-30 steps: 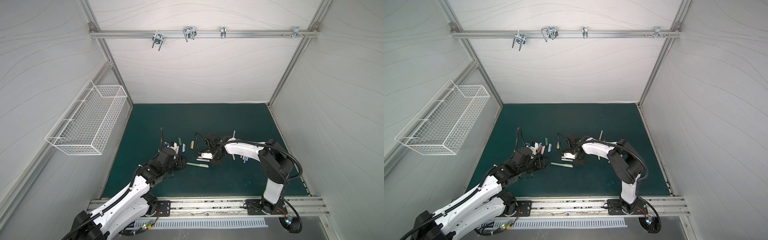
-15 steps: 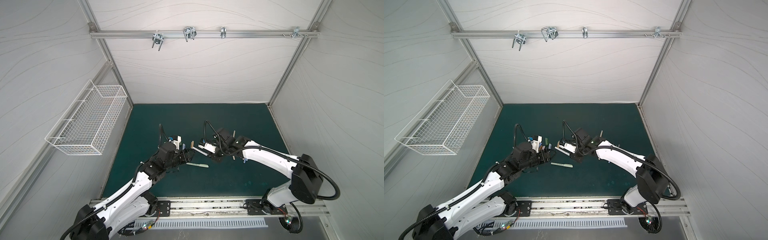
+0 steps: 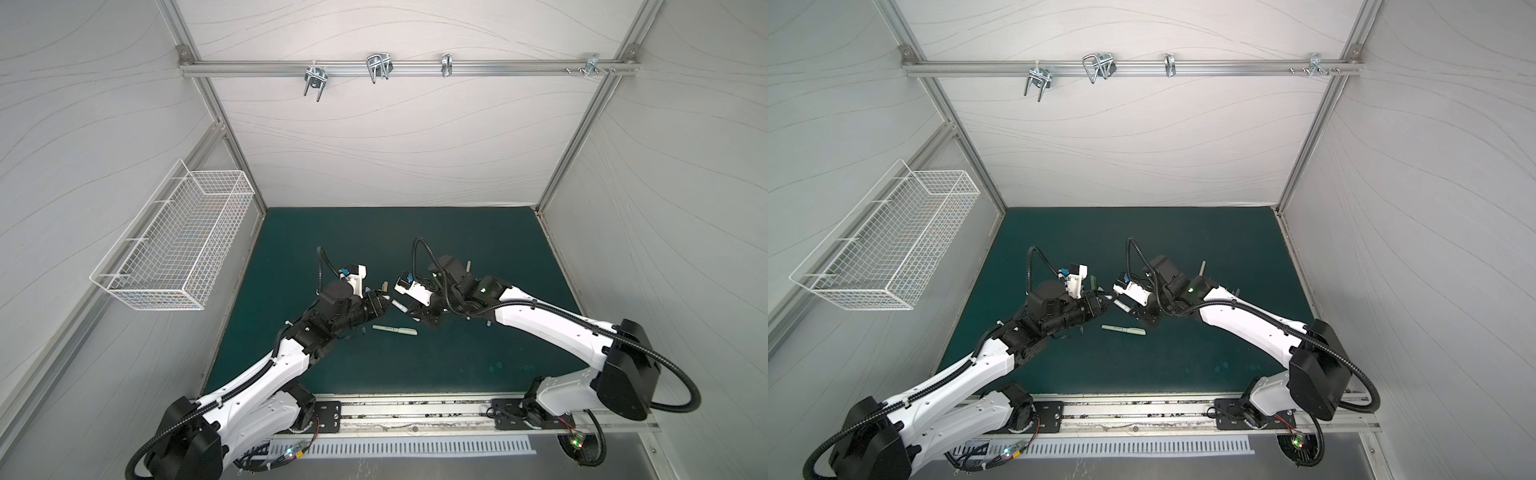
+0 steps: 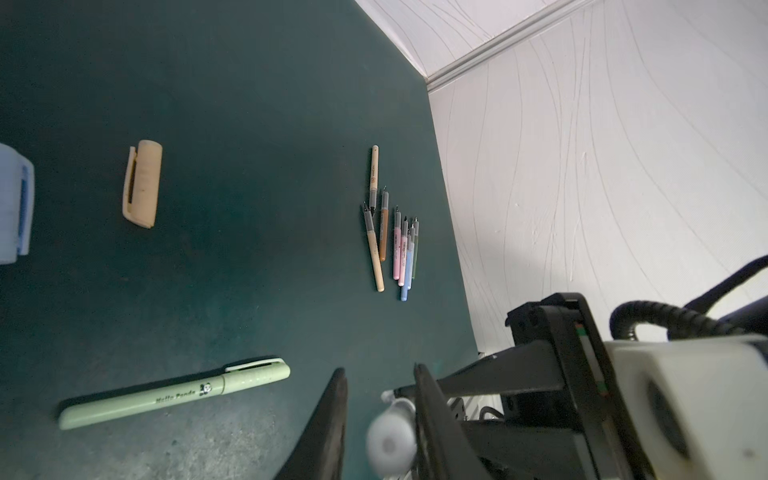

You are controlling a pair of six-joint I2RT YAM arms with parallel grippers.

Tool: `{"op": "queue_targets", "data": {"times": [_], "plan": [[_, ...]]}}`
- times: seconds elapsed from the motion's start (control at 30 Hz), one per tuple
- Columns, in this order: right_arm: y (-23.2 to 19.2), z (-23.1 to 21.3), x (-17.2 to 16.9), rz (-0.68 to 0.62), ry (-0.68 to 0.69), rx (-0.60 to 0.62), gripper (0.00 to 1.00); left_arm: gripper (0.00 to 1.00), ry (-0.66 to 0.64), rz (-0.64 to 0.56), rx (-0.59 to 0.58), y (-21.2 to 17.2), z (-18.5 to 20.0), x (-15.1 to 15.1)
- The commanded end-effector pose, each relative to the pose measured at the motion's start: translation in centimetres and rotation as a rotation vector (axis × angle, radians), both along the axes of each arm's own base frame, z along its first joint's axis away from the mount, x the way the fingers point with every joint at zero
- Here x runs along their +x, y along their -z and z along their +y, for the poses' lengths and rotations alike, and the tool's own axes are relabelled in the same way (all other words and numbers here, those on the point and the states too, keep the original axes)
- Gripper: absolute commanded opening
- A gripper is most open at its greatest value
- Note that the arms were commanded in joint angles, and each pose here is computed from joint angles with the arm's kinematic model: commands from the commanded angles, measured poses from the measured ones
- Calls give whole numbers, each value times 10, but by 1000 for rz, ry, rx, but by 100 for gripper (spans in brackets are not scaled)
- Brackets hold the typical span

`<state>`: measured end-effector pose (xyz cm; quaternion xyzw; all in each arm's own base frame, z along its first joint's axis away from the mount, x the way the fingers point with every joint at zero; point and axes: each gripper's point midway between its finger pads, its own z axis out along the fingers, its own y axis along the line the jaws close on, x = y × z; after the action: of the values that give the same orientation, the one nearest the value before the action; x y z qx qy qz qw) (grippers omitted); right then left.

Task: Open the pen caps
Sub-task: 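Lift the white pen upright with right toward the left gripper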

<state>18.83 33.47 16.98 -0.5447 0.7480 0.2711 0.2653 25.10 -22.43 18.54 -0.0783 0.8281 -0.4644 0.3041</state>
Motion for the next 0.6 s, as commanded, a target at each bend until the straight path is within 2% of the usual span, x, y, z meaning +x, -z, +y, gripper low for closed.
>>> {"op": "queue_targets", "data": {"times": [0.0, 0.23, 0.43, 0.57], "plan": [[-10, 5, -8, 12, -19, 57, 3, 22, -13, -35, -29, -11, -2, 7], [-2, 1, -11, 47, 3, 41, 0, 0, -68, -67, 7, -15, 4, 19], [14, -16, -13, 48, 33, 13, 0, 0, -179, -78, 34, -28, 30, 41], [20, -32, -9, 100, 98, 31, 0, 0, -195, -68, 6, -36, 39, 53]]}}
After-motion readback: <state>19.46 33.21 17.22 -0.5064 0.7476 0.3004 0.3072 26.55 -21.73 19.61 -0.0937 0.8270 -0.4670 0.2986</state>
